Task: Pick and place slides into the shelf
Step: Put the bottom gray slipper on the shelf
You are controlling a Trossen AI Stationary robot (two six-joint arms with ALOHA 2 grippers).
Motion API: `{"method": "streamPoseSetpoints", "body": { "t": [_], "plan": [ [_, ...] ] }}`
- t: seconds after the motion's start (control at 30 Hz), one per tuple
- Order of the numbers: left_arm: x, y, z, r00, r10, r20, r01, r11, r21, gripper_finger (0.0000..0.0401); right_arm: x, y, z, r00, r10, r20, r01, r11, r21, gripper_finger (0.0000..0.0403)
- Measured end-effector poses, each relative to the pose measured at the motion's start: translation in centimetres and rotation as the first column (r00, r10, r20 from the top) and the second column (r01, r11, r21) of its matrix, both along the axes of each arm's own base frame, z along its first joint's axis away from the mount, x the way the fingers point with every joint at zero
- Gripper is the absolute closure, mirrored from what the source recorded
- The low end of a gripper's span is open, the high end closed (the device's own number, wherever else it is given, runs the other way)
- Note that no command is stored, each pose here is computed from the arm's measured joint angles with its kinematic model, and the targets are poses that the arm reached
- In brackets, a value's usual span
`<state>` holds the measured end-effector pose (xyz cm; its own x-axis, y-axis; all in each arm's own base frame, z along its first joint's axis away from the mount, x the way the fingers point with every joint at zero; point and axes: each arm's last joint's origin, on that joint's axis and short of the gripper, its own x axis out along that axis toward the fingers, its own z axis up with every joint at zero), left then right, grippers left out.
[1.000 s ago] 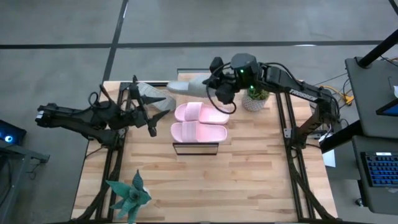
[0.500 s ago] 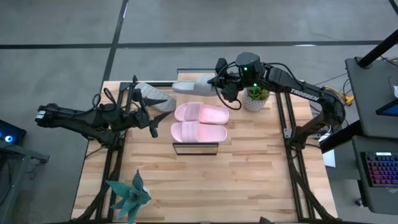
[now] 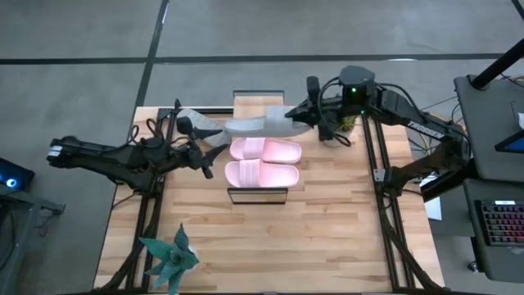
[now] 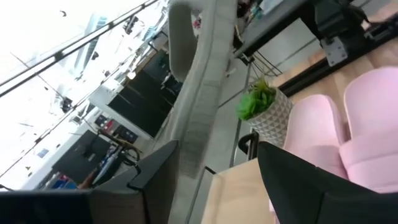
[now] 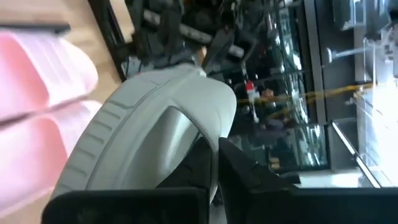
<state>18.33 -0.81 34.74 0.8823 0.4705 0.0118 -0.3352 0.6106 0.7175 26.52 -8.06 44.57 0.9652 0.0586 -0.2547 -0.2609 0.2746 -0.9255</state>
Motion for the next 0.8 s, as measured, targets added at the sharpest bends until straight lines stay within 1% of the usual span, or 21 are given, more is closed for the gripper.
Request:
{"method": "streamPoseSetpoints", "body": {
  "t": [0.07,0.13,0.27,0.43,0.57,0.67,0.73,0.8],
  "plan": [
    [0.3,0.0,0.0,1.0,0.0,-0.001,0.0,1.0,0.011,0.0198,-0.1,0.2,-0.2,0.999,0.046,-0.008,-0.046,0.999,0.027,0.0395],
    [0.6,-0.1,0.0,1.0,-0.003,0.011,0.003,1.0,0.014,0.0198,-0.1,0.3,-0.4,0.998,0.065,-0.023,-0.064,0.997,0.042,0.0395],
    [1.2,-0.2,0.0,1.0,0.002,0.006,-0.002,0.999,0.049,0.0198,0.4,0.2,-0.8,0.997,0.066,-0.032,-0.064,0.996,0.057,0.0395],
    [2.1,-0.3,-0.7,0.999,0.002,-0.035,0.0,0.998,0.061,0.0198,0.9,0.1,-0.8,0.998,0.064,-0.01,-0.063,0.996,0.055,0.0395],
    [3.0,-0.4,-1.2,0.997,0.005,-0.078,0.003,0.994,0.108,0.0205,0.9,0.2,-0.7,0.997,0.072,0.002,-0.072,0.996,0.053,0.0395],
    [3.5,-0.5,-1.4,0.995,0.017,-0.095,-0.002,0.988,0.152,0.0241,1.0,0.3,-0.7,0.998,0.071,-0.001,-0.07,0.995,0.074,0.0395],
    [3.6,-0.5,-1.4,0.994,0.023,-0.111,-0.002,0.983,0.186,0.0283,1.0,0.3,-0.7,0.998,0.069,-0.002,-0.069,0.994,0.082,0.0395],
    [3.6,-0.5,-1.4,0.992,0.026,-0.124,0.0,0.98,0.201,0.0336,1.0,0.3,-0.7,0.998,0.066,-0.001,-0.066,0.993,0.093,0.0395]
  ]
}}
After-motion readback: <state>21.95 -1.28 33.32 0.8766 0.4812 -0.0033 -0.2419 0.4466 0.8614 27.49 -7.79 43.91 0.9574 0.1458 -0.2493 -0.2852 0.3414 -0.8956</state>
